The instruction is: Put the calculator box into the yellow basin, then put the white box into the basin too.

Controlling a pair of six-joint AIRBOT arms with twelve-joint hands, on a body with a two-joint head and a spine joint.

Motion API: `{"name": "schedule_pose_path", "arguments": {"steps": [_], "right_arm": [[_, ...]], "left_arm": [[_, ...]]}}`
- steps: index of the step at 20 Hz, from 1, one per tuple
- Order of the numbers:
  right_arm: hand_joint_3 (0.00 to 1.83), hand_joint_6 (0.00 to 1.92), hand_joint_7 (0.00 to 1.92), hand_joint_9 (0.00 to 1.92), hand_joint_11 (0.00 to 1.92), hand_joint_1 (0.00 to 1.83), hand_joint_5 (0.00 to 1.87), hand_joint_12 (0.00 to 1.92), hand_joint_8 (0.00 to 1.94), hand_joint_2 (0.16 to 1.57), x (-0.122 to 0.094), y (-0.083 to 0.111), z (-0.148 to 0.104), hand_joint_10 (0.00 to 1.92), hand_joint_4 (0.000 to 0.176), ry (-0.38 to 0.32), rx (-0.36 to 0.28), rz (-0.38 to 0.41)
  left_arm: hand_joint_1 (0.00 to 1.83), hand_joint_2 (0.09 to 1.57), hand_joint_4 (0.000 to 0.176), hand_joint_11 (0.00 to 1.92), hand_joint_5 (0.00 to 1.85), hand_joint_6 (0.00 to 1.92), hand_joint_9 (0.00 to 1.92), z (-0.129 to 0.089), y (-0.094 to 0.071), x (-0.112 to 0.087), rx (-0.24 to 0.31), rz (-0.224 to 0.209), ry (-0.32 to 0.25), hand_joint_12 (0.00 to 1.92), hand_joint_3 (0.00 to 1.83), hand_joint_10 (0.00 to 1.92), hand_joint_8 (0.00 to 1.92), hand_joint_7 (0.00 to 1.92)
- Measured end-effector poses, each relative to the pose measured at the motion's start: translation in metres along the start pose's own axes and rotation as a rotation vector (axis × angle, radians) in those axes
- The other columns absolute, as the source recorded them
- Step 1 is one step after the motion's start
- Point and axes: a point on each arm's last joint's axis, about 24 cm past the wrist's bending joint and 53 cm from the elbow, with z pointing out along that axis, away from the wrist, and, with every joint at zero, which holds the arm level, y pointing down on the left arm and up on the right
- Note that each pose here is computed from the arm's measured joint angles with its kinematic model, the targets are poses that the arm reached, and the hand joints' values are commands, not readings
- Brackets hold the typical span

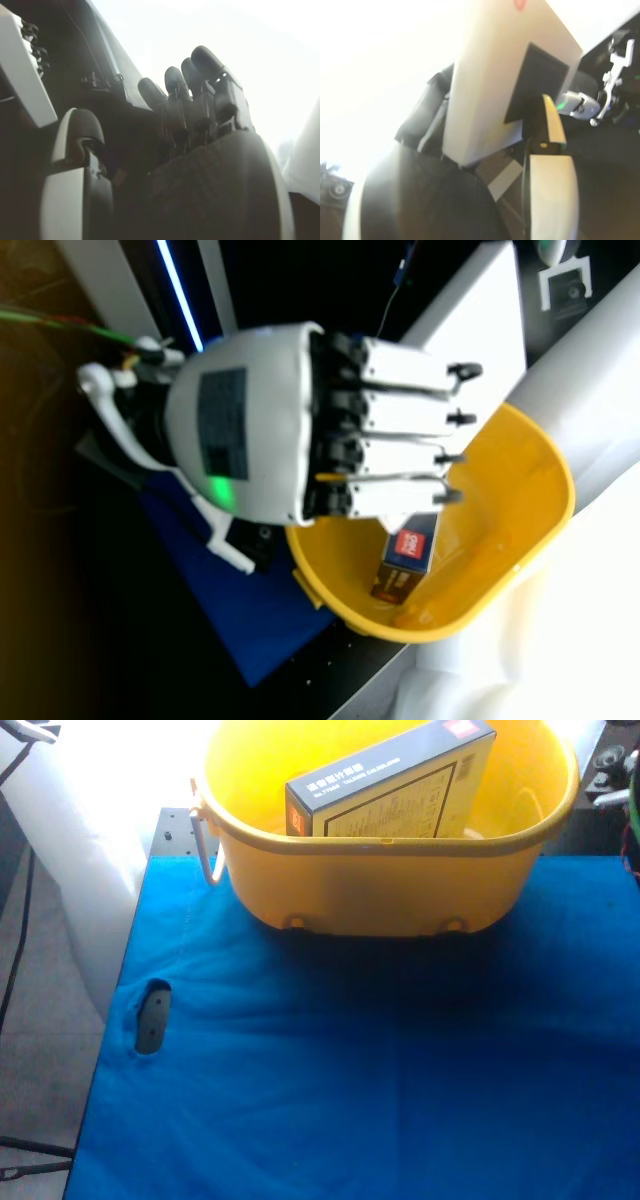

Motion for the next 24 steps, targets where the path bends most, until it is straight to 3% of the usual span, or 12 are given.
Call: {"name": "schedule_pose_path", "arguments": {"steps": [1,3,4,5,6,11,12,16,20,21,22,24], "right_arm": [[0.00,1.07,0.70,0.52,0.30,1.22,0.96,1.85,1.36,1.19,0.002,-0.001,0.002,1.33,0.000,0.002,0.004,0.002],[0.00,1.03,0.66,0.46,0.06,1.16,0.95,1.55,0.44,1.13,0.004,-0.004,0.004,0.68,0.000,0.009,0.021,0.005],[0.01,0.22,0.35,0.09,0.01,1.12,0.79,0.47,0.09,1.01,0.003,-0.005,0.004,0.19,0.000,0.008,0.022,0.003],[0.01,0.05,0.19,0.02,0.00,1.05,0.69,0.09,0.02,1.00,0.002,-0.005,0.004,0.04,0.000,0.008,0.025,0.001],[0.00,0.00,0.16,0.01,0.00,0.95,0.48,0.00,0.00,0.96,0.002,-0.005,0.006,0.01,0.000,0.007,0.026,0.003],[0.00,0.00,0.17,0.07,0.03,0.91,0.29,0.02,0.01,0.92,-0.003,0.007,0.009,0.03,0.000,-0.009,-0.009,0.009],[0.01,0.02,0.20,0.12,0.00,0.84,0.31,0.22,0.02,0.88,-0.002,0.005,0.009,0.01,0.000,-0.007,-0.005,0.009],[0.00,0.00,0.01,0.00,0.00,0.43,0.06,0.00,0.00,0.86,-0.007,0.009,0.007,0.00,0.000,-0.009,-0.003,0.005],[0.01,0.02,0.07,0.01,0.00,0.23,0.19,0.00,0.01,0.93,-0.016,0.023,0.002,0.00,0.000,-0.026,-0.037,0.000],[0.04,0.04,0.17,0.03,0.00,0.19,0.33,0.00,0.01,1.16,-0.018,0.026,0.000,0.01,0.037,-0.029,-0.044,-0.001],[0.04,0.04,0.17,0.03,0.00,0.19,0.33,0.00,0.01,1.16,-0.021,0.030,-0.003,0.01,0.037,-0.031,-0.050,-0.003],[0.00,0.02,0.22,0.08,0.00,0.34,0.38,0.00,0.00,1.19,-0.025,0.035,-0.013,0.01,0.000,-0.035,-0.066,-0.012]], "left_arm": [[0.59,1.20,0.000,0.00,0.37,0.55,0.10,0.000,0.000,0.000,0.001,0.000,0.000,1.38,0.00,0.68,0.01,0.42],[0.59,1.20,0.000,0.00,0.41,0.53,0.10,0.000,-0.001,0.000,0.002,0.001,0.000,1.38,0.00,0.67,0.01,0.43],[0.57,1.20,0.000,0.00,0.42,0.48,0.12,0.000,0.000,0.000,0.001,0.000,0.000,1.35,0.00,0.61,0.01,0.44],[0.58,1.20,0.000,0.00,0.43,0.44,0.12,-0.001,0.000,0.000,0.003,-0.001,-0.002,1.32,0.00,0.56,0.00,0.43],[0.60,1.19,0.000,0.00,0.45,0.43,0.14,-0.001,0.001,0.001,0.001,-0.001,0.000,1.31,0.00,0.55,0.01,0.44],[0.62,1.18,0.000,0.00,0.46,0.56,0.11,-0.003,0.003,0.002,-0.001,-0.006,-0.001,1.32,0.00,0.62,0.00,0.43],[0.61,1.17,0.000,0.00,0.44,0.53,0.14,-0.004,0.005,0.003,-0.008,-0.010,0.003,1.32,0.00,0.61,0.01,0.45],[0.62,1.18,0.000,0.00,0.45,0.50,0.16,-0.005,0.007,0.004,-0.011,-0.013,0.003,1.42,0.00,0.63,0.00,0.46],[0.64,1.17,0.000,0.00,0.44,0.50,0.14,-0.009,0.010,0.004,-0.020,-0.021,0.003,1.38,0.00,0.62,0.00,0.43],[0.65,1.16,0.000,0.00,0.43,0.51,0.13,-0.010,0.011,0.004,-0.024,-0.025,0.005,1.30,0.00,0.59,0.00,0.42],[0.65,1.16,0.000,0.00,0.43,0.51,0.13,-0.010,0.010,0.004,-0.023,-0.027,0.003,1.30,0.00,0.59,0.00,0.42],[0.66,1.17,0.000,0.00,0.44,0.52,0.17,-0.013,0.008,-0.001,-0.013,-0.021,-0.004,1.33,0.00,0.56,0.01,0.44]]}}
